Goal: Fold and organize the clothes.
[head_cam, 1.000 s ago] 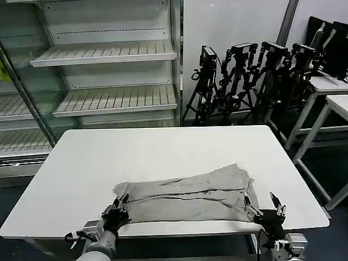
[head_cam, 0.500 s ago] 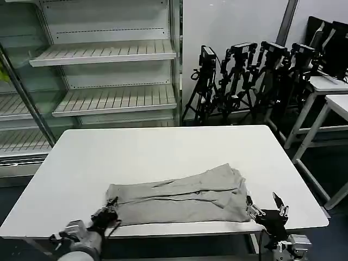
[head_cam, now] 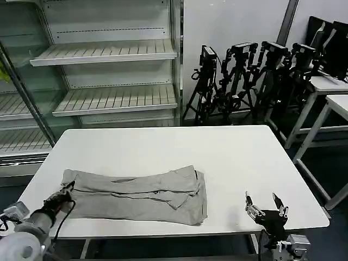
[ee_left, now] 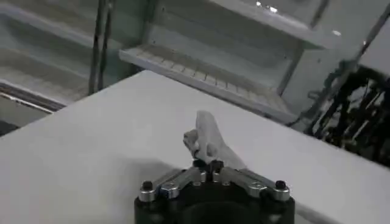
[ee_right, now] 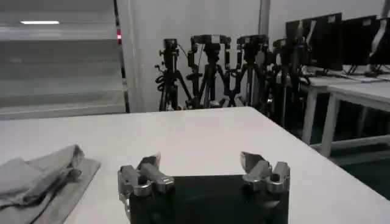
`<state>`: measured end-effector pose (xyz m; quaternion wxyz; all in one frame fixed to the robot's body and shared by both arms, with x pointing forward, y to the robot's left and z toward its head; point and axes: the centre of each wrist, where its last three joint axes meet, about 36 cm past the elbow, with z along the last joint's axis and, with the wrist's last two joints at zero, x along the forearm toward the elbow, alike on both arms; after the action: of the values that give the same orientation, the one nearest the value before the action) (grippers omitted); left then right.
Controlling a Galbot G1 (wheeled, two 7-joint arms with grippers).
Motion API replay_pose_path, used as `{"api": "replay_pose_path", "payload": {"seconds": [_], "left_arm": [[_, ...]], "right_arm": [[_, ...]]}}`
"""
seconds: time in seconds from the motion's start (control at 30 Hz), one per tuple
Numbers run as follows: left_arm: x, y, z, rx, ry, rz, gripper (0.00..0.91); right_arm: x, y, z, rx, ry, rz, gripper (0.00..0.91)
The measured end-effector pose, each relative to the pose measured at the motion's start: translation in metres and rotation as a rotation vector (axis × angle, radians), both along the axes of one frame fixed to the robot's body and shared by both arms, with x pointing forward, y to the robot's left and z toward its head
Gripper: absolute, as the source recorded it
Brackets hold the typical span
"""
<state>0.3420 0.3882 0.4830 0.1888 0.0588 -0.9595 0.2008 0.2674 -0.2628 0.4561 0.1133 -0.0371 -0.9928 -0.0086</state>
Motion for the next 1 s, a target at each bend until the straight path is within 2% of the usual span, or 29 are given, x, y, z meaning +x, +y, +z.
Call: {"api": "replay_pose_path", "payload": {"seconds": [0.13,0.27,0.5,0.77,0.8,0.83,0.87,1.0], "left_arm": [[0.002,-0.007,0.014,-0.153,-0.029,-0.028,0.030],[0.006,-0.031,0.015,-0.333,-0.043,-0.087,0.030],[0.021,-0.093,0.002,-0.588,-0.031,-0.215,0.030],[0.041,-0.168,-0.013,-0.738,0.010,-0.330,0.040],[0.044,-0.176,-0.014,-0.746,0.017,-0.339,0.181],[0.046,-0.183,-0.016,-0.753,0.025,-0.347,0.826],[0.049,-0.190,-0.018,-0.757,0.033,-0.356,0.907],[0.054,-0.211,-0.028,-0.758,0.070,-0.381,0.907]], "right_arm": [[-0.002,0.001,-0.002,-0.003,0.005,-0.004,0.907],[-0.005,0.001,-0.003,-0.007,0.009,-0.012,0.907],[-0.011,0.001,-0.006,-0.009,0.013,-0.027,0.907],[-0.013,-0.001,-0.007,-0.010,0.016,-0.037,0.907],[-0.013,-0.001,-0.008,-0.010,0.017,-0.037,0.907],[-0.013,-0.001,-0.008,-0.010,0.017,-0.038,0.907],[-0.013,-0.001,-0.008,-0.009,0.017,-0.038,0.907],[-0.012,-0.001,-0.010,-0.009,0.020,-0.035,0.907]]}}
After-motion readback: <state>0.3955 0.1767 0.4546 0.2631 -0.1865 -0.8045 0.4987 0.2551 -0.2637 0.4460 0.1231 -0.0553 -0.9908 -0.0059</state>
